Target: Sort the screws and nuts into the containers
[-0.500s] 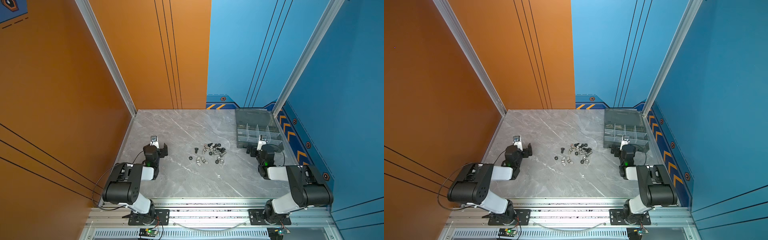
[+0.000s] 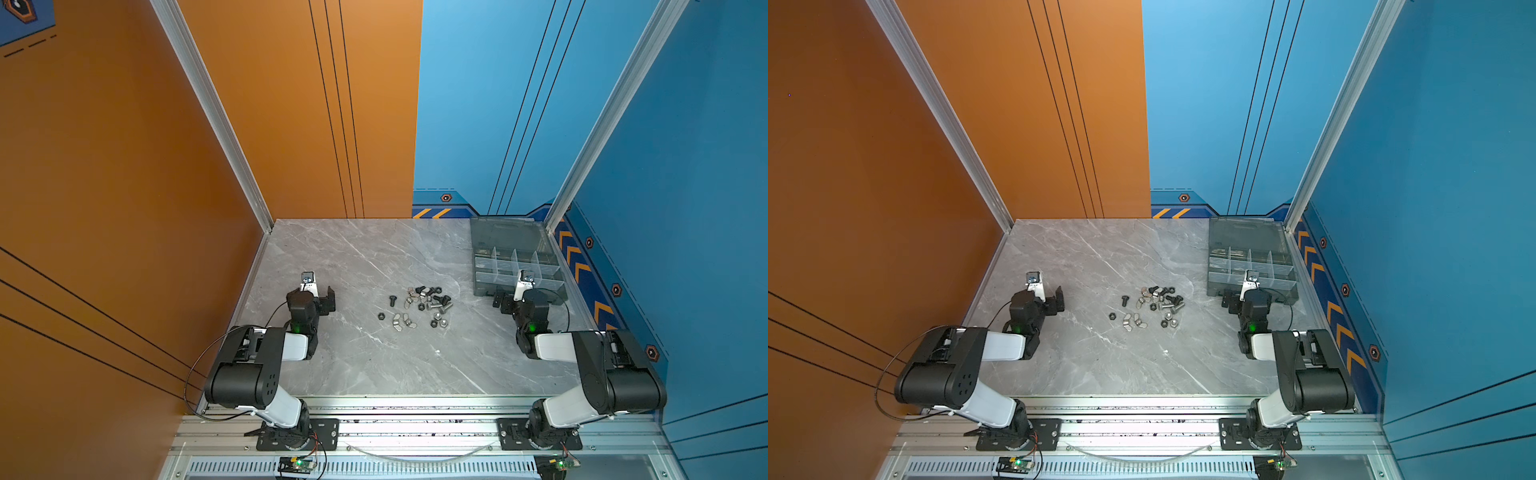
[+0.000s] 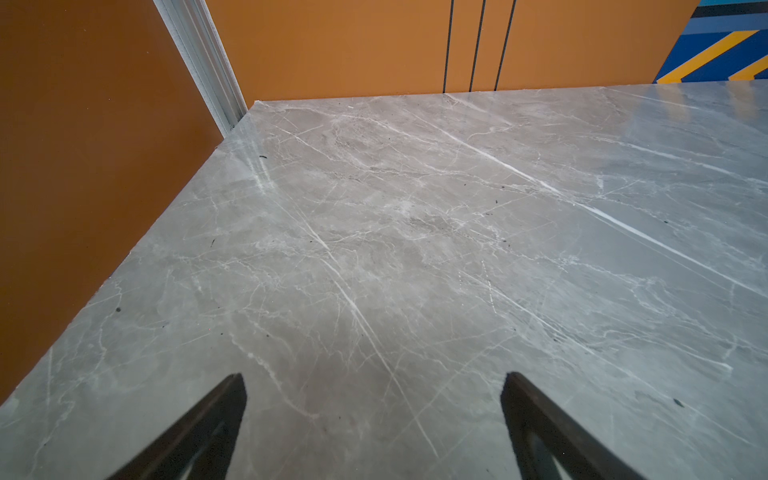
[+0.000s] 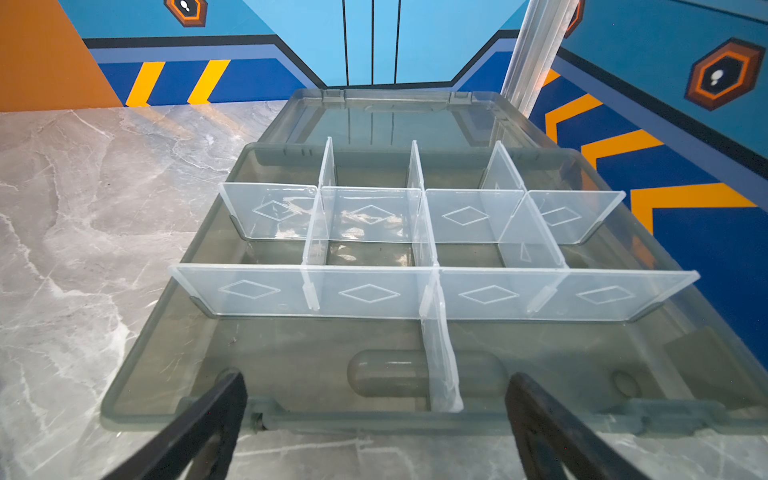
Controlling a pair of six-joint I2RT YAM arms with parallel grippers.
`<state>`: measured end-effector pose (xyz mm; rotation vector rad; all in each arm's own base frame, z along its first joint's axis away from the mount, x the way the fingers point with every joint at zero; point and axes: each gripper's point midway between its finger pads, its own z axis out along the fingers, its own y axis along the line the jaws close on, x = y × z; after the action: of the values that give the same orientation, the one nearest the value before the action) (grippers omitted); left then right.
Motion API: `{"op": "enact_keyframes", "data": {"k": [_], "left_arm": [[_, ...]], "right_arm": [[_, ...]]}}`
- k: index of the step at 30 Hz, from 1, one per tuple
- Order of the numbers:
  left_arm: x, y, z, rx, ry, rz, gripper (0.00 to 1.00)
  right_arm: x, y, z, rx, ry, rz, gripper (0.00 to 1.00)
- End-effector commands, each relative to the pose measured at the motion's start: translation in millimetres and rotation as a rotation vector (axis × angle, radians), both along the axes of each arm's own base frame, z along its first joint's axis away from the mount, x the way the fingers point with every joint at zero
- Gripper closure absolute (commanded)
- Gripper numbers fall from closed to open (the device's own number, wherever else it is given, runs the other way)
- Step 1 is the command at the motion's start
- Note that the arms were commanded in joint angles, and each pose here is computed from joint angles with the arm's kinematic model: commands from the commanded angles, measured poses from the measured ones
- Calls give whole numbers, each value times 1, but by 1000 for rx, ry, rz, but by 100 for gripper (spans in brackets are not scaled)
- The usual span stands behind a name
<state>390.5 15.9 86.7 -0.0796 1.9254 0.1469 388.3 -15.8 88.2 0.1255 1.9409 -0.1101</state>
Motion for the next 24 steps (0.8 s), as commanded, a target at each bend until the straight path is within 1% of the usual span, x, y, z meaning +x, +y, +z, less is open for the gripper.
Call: {"op": "enact_keyframes", "data": {"k": [1,24], "left_arm": [[4,1,3,5,-4,10,2],[4,1,2,4,-3,9,2]], "right_arm": [[4,0,4,-9,-14,-4,0],[4,0,3,-9,-13,-4,0]]}}
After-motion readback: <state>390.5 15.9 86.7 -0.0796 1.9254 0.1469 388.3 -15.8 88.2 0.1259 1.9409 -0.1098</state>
